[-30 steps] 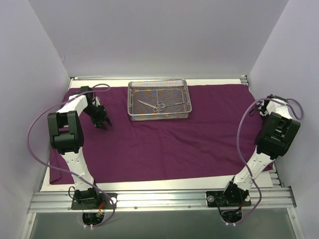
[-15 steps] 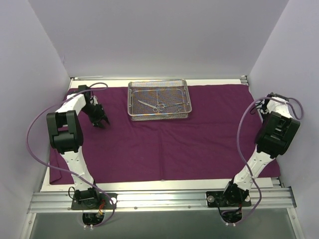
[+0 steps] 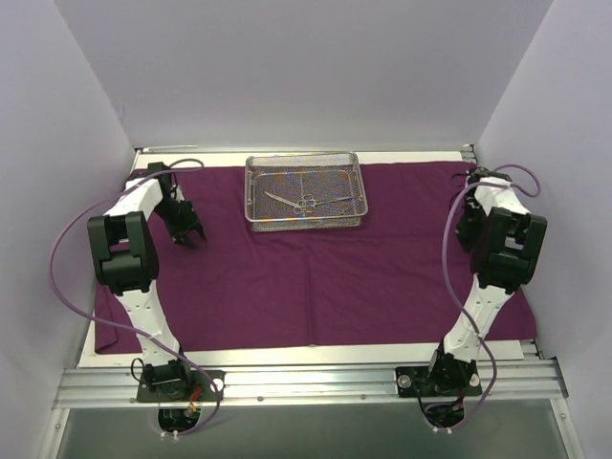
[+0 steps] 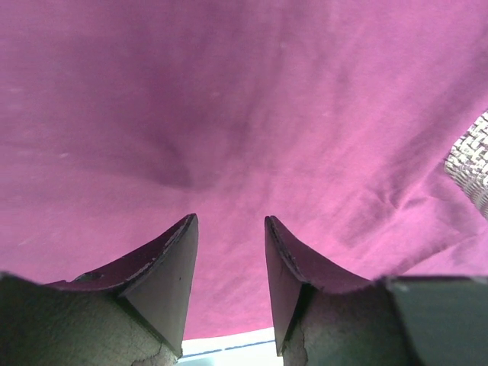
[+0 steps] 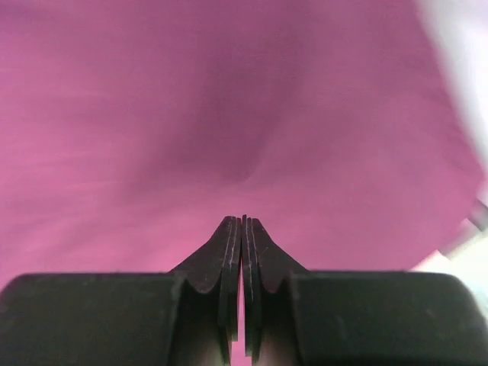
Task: Open and lay out the surgical kit
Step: Smooth out the surgical kit at the center of the board.
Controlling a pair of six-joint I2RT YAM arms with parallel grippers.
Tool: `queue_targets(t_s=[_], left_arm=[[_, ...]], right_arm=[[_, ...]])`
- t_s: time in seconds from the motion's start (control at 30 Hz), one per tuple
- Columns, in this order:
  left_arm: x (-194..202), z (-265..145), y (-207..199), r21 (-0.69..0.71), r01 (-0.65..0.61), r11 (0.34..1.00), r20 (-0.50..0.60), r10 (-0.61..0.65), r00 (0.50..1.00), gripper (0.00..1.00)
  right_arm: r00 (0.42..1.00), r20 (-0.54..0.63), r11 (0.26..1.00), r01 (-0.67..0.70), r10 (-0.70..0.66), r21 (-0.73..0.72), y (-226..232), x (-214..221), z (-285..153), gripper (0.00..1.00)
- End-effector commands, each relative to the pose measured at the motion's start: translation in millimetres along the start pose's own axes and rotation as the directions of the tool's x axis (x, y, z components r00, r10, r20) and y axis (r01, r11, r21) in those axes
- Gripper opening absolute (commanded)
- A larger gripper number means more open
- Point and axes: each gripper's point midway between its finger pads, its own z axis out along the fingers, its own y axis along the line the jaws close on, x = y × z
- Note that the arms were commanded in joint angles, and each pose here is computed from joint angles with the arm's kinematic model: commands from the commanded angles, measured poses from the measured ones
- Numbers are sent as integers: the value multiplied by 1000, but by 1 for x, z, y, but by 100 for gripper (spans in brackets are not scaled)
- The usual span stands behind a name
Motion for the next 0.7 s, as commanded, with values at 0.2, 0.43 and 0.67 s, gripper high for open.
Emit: queue_targets(t_s=[0.2, 0.43, 0.67], left_arm=[[-28, -52, 18, -73, 4, 997, 144, 7, 990, 50], [-19, -69, 65, -251, 106, 962, 140, -72, 987, 50], [4, -79, 135, -356, 213, 910, 107, -187, 976, 33]], right_arm=[[937, 327, 757, 124, 124, -641, 180, -84, -83, 17], [937, 303, 585, 149, 175, -798, 255, -108, -96, 19], [944, 288, 500, 175, 159, -848, 285, -119, -88, 18]])
